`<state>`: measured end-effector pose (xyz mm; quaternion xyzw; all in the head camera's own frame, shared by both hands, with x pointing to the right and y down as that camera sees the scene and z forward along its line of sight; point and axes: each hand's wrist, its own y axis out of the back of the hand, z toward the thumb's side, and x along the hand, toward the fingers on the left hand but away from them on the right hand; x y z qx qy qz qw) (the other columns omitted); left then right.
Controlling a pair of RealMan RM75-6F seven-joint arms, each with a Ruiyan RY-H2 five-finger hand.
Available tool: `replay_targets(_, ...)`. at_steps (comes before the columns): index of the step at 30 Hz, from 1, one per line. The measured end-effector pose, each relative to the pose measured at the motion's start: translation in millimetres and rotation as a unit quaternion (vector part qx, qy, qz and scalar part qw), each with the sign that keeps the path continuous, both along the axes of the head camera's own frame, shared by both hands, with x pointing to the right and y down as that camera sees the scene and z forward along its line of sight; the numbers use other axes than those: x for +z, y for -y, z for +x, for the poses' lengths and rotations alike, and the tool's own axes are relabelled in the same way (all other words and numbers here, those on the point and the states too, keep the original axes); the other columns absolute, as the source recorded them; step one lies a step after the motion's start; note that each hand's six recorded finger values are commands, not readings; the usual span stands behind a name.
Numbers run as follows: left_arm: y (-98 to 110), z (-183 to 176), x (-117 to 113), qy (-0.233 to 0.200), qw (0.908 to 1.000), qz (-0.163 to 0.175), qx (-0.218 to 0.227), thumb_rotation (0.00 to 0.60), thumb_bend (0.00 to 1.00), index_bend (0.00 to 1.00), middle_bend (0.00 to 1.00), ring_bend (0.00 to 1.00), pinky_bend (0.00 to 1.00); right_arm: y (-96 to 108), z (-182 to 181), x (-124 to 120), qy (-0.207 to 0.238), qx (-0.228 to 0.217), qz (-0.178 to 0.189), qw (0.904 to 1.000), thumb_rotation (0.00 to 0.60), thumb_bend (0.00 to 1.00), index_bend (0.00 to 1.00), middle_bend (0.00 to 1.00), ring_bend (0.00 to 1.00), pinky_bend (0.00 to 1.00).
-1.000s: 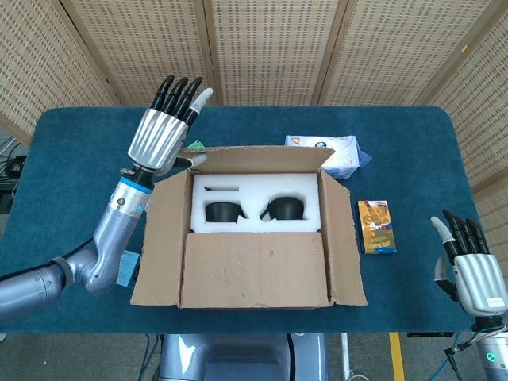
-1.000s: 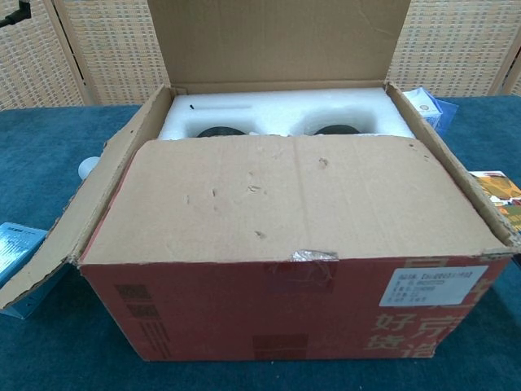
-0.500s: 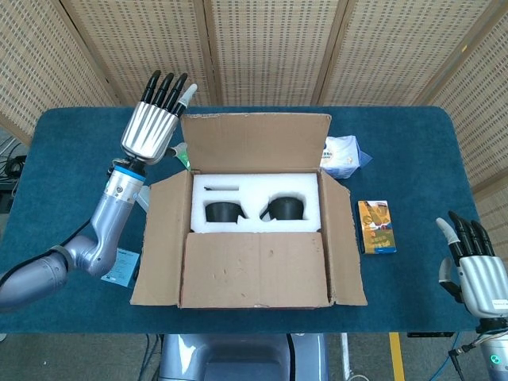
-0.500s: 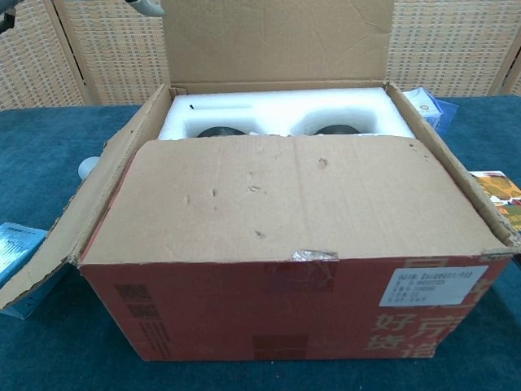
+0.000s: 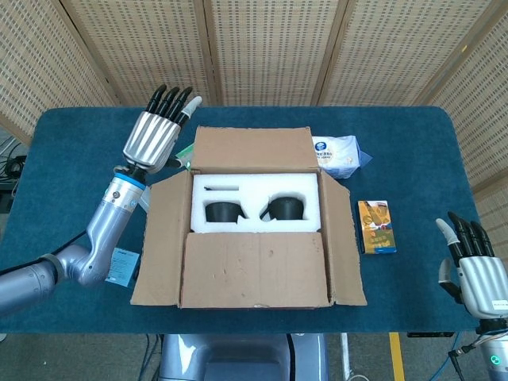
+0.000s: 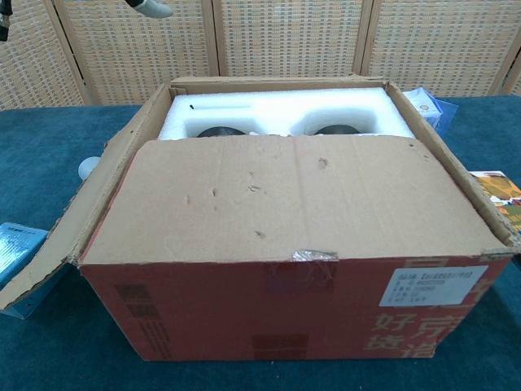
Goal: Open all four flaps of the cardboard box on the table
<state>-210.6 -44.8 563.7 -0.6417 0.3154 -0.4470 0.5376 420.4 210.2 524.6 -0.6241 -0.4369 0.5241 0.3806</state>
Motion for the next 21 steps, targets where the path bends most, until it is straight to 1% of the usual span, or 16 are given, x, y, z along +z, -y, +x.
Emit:
replay_targets(1, -4.0, 0.2, -1.4, -0.010, 0.9998, -0.018, -0.001, 0.461, 0.30, 0.06, 0.00, 0.00, 0.00, -0.1, -0.2, 0.1, 0.000, 0.000, 0.000, 1.0000, 0.600, 0.80, 0.00, 0.00, 0.00, 0.00)
replay_targets(4, -11.7, -2.3, -5.1, -0.029, 0.9979, -0.057, -0.005, 0.464, 0.33, 0.11, 0.00, 0.00, 0.00, 0.0, -0.7, 0.3, 0.001, -0.001, 0.000, 1.0000, 0.600, 0.80, 0.00, 0.00, 0.00, 0.00)
replay_targets(9, -24.7, -3.2, -6.1, -0.050, 0.9935, -0.102, -0.004, 0.466, 0.34, 0.20, 0.00, 0.00, 0.00, -1.2, -1.7, 0.2, 0.003, -0.002, -0.001, 1.0000, 0.600, 0.81, 0.00, 0.00, 0.00, 0.00)
replay_targets(13, -41.8, -4.1, -7.0, -0.069, 0.9869, -0.146, 0.002, 0.471, 0.34, 0.26, 0.00, 0.00, 0.00, -2.5, -2.1, 0.1, 0.004, -0.003, -0.002, 1.0000, 0.600, 0.80, 0.00, 0.00, 0.00, 0.00)
replay_targets(16, -54.0, -5.8, -7.2, -0.080, 0.9819, -0.172, 0.007, 0.483, 0.34, 0.30, 0.00, 0.00, 0.00, -3.1, -3.1, -0.5, 0.005, -0.005, -0.001, 1.0000, 0.600, 0.80, 0.00, 0.00, 0.00, 0.00)
replay_targets(17, -57.7, -5.8, -6.9, -0.083, 0.9806, -0.177, 0.009, 0.466, 0.34, 0.30, 0.00, 0.00, 0.00, -3.3, -3.7, -0.9, 0.005, -0.006, -0.001, 1.0000, 0.600, 0.81, 0.00, 0.00, 0.00, 0.00)
replay_targets(19, -65.6, -5.8, -6.1, -0.087, 0.9782, -0.188, 0.014, 0.398, 0.34, 0.32, 0.00, 0.00, 0.00, -3.8, -4.6, -1.3, 0.006, -0.007, 0.000, 1.0000, 0.600, 0.80, 0.00, 0.00, 0.00, 0.00)
replay_targets(21, -73.0, -5.9, -5.0, -0.092, 0.9756, -0.199, 0.017, 0.352, 0.34, 0.35, 0.00, 0.00, 0.00, -4.4, -5.0, -1.5, 0.006, -0.007, 0.000, 1.0000, 0.600, 0.80, 0.00, 0.00, 0.00, 0.00)
